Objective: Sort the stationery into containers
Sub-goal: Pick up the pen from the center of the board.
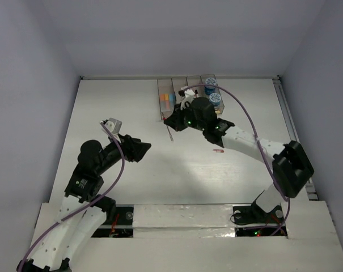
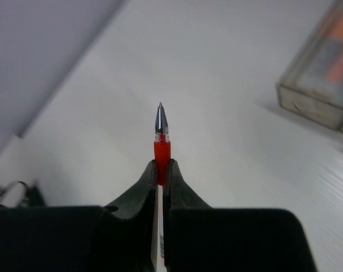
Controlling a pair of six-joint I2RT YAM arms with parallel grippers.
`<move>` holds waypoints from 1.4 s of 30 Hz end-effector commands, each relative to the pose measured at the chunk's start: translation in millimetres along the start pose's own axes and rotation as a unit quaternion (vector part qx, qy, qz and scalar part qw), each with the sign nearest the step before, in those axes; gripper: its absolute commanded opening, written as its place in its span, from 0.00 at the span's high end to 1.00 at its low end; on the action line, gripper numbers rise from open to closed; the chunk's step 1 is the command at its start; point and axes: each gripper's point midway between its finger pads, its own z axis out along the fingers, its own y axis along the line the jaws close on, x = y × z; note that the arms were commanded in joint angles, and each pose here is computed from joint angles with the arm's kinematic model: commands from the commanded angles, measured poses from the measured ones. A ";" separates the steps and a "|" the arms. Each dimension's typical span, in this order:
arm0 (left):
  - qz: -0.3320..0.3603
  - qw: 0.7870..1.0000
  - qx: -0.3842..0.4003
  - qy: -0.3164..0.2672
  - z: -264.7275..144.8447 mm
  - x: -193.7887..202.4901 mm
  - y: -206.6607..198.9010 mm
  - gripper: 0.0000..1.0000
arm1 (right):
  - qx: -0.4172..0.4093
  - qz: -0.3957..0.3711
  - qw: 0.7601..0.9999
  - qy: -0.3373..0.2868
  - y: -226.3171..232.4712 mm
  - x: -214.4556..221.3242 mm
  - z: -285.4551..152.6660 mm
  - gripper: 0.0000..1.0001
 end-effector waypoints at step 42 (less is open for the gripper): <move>0.014 0.999 -0.014 -0.045 -4.9 -21.8 0.3 1.00 | -0.218 0.078 0.966 -0.117 164.1 -50.5 -43.6 0.35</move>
